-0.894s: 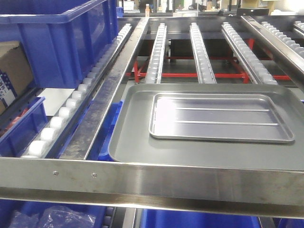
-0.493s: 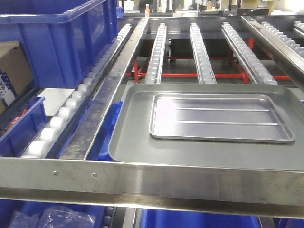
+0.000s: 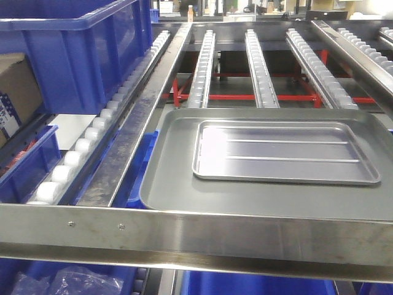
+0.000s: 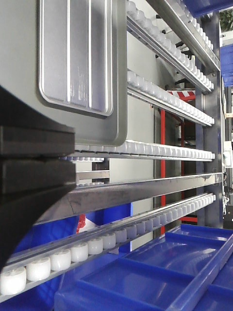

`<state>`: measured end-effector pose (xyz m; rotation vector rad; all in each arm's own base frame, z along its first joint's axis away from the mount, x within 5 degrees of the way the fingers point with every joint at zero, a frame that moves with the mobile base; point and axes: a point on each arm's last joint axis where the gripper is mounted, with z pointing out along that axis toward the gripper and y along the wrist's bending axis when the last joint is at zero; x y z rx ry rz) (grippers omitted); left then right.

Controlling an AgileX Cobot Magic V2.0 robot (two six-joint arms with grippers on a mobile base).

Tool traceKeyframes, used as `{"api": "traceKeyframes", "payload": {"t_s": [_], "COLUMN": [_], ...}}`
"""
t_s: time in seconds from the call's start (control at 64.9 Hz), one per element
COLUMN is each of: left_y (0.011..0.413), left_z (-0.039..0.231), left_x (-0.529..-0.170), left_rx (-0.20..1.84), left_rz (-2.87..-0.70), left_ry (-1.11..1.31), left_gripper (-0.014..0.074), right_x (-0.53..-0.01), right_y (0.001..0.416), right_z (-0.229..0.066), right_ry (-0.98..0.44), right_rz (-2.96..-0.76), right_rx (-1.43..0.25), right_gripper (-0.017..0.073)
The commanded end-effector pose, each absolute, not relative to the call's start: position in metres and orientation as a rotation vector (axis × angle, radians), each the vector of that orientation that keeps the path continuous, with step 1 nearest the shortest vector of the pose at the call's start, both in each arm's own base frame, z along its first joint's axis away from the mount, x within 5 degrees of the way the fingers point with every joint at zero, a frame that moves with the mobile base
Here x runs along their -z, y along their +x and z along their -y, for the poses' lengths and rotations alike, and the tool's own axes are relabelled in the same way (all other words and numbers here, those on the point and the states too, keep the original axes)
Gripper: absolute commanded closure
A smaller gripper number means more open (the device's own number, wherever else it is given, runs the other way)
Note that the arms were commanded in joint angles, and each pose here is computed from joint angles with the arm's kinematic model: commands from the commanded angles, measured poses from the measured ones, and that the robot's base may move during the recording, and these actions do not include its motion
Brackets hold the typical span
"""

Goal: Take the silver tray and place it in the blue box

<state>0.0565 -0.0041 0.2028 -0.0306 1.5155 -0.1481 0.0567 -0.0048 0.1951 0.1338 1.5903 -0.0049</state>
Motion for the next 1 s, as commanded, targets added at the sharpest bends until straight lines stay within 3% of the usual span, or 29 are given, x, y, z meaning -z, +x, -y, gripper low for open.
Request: {"api": "traceKeyframes", "payload": {"t_s": [0.0, 0.108, 0.216, 0.447, 0.555, 0.786, 0.878, 0.986], "left_y": [0.053, 0.050, 0.042, 0.036, 0.050, 0.108, 0.133, 0.155], "left_z": [0.003, 0.002, 0.002, 0.004, 0.006, 0.029, 0.050, 0.087], "left_x": [-0.216, -0.230, -0.268, -0.360, -0.391, -0.403, -0.396, -0.393], "left_rx": [0.150, 0.149, 0.137, 0.112, 0.093, 0.231, 0.329, 0.460], "left_rz": [-1.374, -1.291, -1.247, -1.426, -1.536, -1.667, -1.749, -1.813], "left_ry": [-0.045, -0.049, -0.023, 0.027, 0.060, 0.197, 0.275, 0.409], "left_gripper": [0.0699, 0.0699, 0.0698, 0.0694, 0.0632, 0.0335, 0.0321, 0.0320], "right_x": [-0.205, -0.215, -0.248, -0.332, -0.354, -0.364, -0.362, -0.359], "right_y": [0.055, 0.053, 0.046, 0.036, 0.053, 0.100, 0.116, 0.134], "right_z": [0.005, 0.005, 0.005, 0.003, 0.004, 0.007, 0.008, 0.005], "right_ry": [0.122, 0.131, 0.137, 0.126, 0.132, 0.146, 0.151, 0.126], "right_rz": [-1.461, -1.386, -1.279, -1.265, -1.351, -1.590, -1.682, -1.798], "right_rx": [0.015, 0.003, -0.016, -0.023, -0.024, -0.032, -0.035, -0.054], "right_gripper": [0.0503, 0.0503, 0.0503, 0.0499, 0.0489, 0.0215, 0.0132, 0.0101]}}
